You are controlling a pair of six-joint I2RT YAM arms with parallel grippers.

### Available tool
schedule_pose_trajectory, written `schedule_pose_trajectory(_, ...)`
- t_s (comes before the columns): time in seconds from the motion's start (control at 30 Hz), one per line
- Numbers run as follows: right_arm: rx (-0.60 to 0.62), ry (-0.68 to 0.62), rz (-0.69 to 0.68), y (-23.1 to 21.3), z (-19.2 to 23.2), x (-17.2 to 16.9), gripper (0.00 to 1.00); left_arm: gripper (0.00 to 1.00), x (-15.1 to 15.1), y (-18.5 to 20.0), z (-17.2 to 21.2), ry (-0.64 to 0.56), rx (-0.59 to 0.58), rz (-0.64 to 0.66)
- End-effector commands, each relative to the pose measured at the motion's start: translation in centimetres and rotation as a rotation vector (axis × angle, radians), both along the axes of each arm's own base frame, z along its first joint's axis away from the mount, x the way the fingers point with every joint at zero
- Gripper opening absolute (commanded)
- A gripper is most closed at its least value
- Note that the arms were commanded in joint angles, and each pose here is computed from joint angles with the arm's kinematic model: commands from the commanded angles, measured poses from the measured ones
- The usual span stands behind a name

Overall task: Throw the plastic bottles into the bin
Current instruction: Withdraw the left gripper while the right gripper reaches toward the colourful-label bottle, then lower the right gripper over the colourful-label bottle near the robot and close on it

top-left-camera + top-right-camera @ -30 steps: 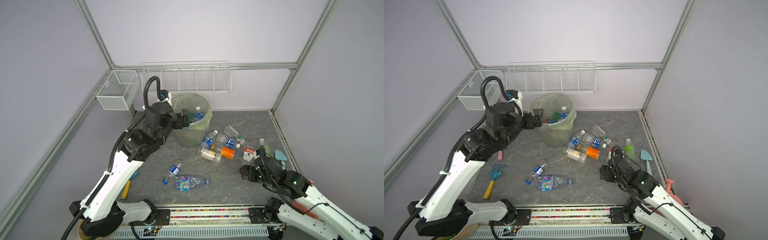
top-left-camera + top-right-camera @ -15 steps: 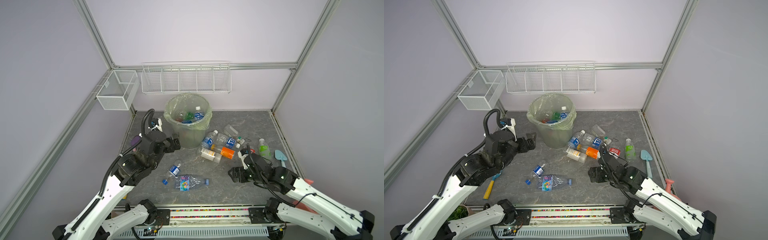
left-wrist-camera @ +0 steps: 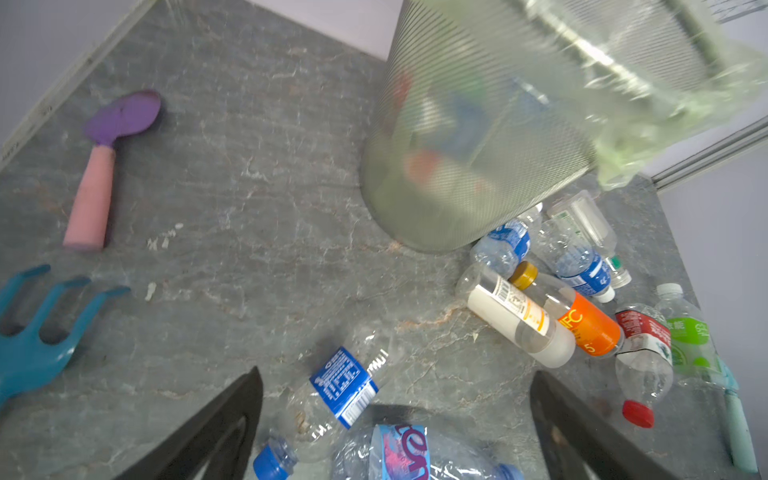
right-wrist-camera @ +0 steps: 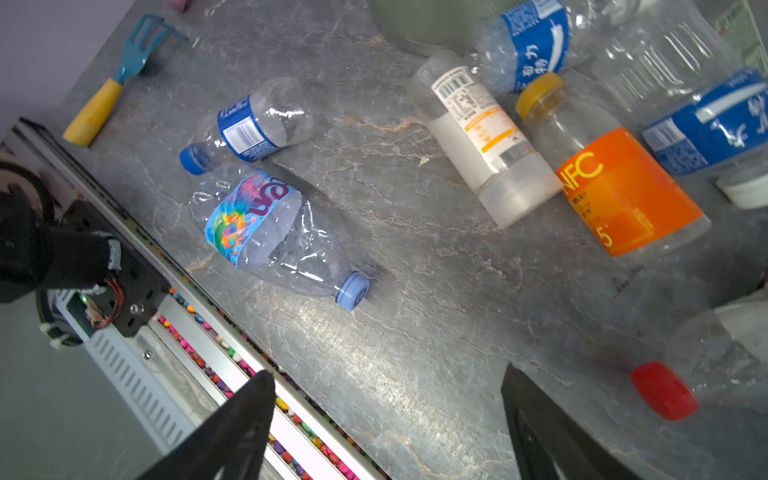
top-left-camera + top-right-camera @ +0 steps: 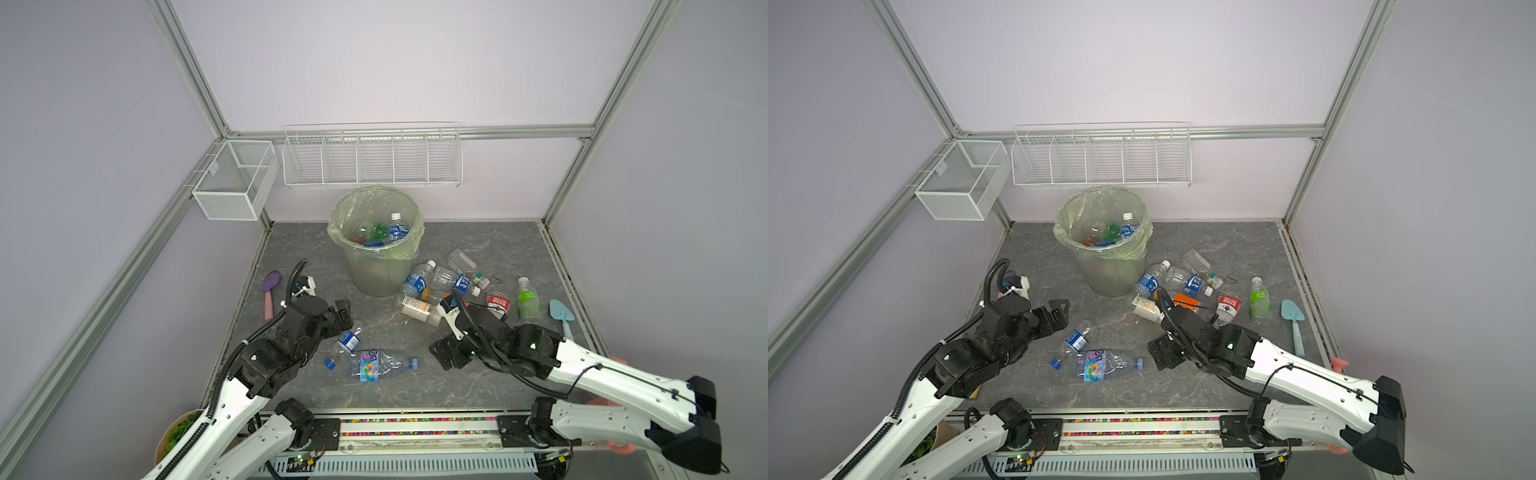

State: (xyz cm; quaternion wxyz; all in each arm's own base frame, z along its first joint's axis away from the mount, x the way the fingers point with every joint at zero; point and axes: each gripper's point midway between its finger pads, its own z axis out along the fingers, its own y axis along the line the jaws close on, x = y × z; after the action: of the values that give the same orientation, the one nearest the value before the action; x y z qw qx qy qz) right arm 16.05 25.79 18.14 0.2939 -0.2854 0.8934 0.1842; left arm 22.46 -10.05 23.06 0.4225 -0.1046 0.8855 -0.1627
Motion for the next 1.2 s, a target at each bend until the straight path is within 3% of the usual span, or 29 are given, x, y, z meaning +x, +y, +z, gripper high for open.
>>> schedule_pose_trajectory(0.0, 0.001, -0.117, 0.126, 1.9, 1.4, 0.1, 0.88, 0.99, -0.4, -0.8, -0.9, 0.025, -0.109, -0.009)
schedule_pose_trajectory(0.23, 0.070, -0.127, 0.383, 5.7, 2.0, -2.6, 0.88, 0.99, -0.8, -0.8, -3.7, 0.082, -0.119, 0.005)
schedule_pose_trajectory(0.47, -0.075, -0.147, 0.600, 8.2, -0.4, -4.0, 0.88, 0.99, -1.0, -0.5, -4.7, 0.097, -0.142, 0.023)
schedule_pose_trajectory(0.6, -0.098, -0.161, 0.691, 9.4, -1.3, -4.4, 0.88, 0.99, -1.1, -0.4, -6.7, 0.141, -0.188, 0.036)
schedule_pose_trajectory(1.17, -0.242, -0.098, 0.817, 14.0, -7.5, -4.2, 0.88, 0.99, -0.7, 1.3, -10.2, 0.222, -0.418, 0.135)
